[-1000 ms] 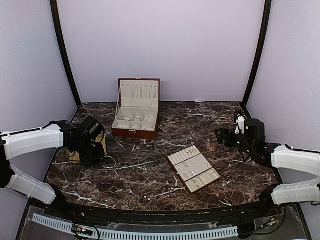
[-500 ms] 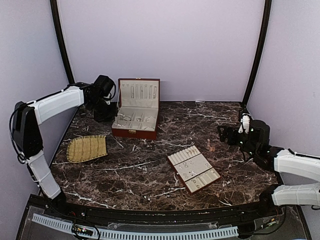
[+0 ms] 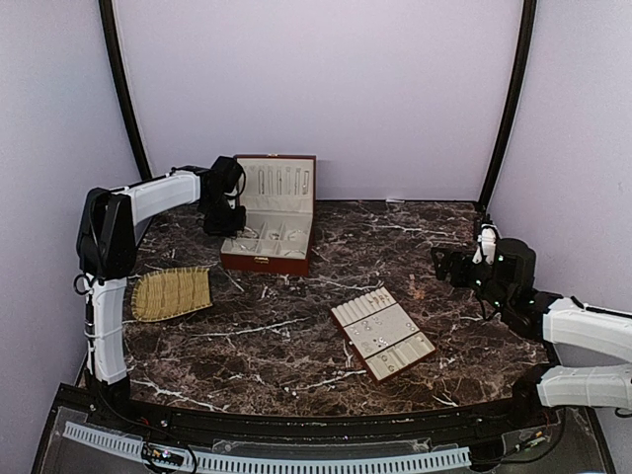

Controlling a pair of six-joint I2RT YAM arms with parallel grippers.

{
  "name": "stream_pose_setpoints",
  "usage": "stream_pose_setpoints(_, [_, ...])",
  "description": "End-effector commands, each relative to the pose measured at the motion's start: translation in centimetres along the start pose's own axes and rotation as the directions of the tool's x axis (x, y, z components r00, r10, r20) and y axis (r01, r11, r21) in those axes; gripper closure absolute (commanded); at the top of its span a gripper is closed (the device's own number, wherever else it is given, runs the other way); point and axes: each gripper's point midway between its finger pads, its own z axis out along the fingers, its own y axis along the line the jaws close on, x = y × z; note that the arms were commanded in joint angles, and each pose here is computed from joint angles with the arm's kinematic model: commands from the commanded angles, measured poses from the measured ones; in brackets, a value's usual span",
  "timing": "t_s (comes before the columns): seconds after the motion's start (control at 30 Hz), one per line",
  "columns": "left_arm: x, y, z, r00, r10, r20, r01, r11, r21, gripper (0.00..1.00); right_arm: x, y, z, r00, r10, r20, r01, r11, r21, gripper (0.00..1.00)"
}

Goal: Organize the mixed jewelry
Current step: Place the bangle in the larger divider.

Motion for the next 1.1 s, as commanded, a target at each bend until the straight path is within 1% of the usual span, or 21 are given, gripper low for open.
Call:
stream_pose_setpoints(0.0, [-0.9, 1.1, -0.6, 0.999, 0.038, 0.021, -0.037, 0.999, -0.034, 1.00, -1.0, 0.1, -0.1, 0.999, -0.002, 0.044, 0.003, 1.000, -0.008, 0.06])
stream_pose_setpoints(0.17, [0.3, 1.3, 0.0, 0.998, 0.061, -0.019, -0.062, 0.998, -0.034, 1.00, -0.8, 0.1, 0.0, 0.999, -0.003, 0.037, 0.003, 1.000, -0.007, 0.06])
stream_pose_setpoints(0.53, [2.0, 1.7, 1.0, 0.993, 0.096, -0.070, -0.099, 0.994, -0.042, 1.00, -0.7, 0.0, 0.1, 0.999, -0.004, 0.032, 0.004, 1.000, -0.003, 0.06])
stream_pose_setpoints(0.8, [3.0, 1.5, 1.9, 0.987, 0.115, -0.113, -0.119, 0.993, -0.026, 0.89, -0.6, 0.0, 0.2, 1.000, -0.004, 0.028, 0.004, 1.000, 0.001, 0.06])
stream_pose_setpoints(1.07, [3.2, 2.0, 2.1, 0.985, 0.125, -0.122, -0.132, 0.990, -0.048, 0.82, -0.7, -0.1, 0.2, 1.000, -0.004, 0.030, 0.004, 1.000, 0.003, 0.06])
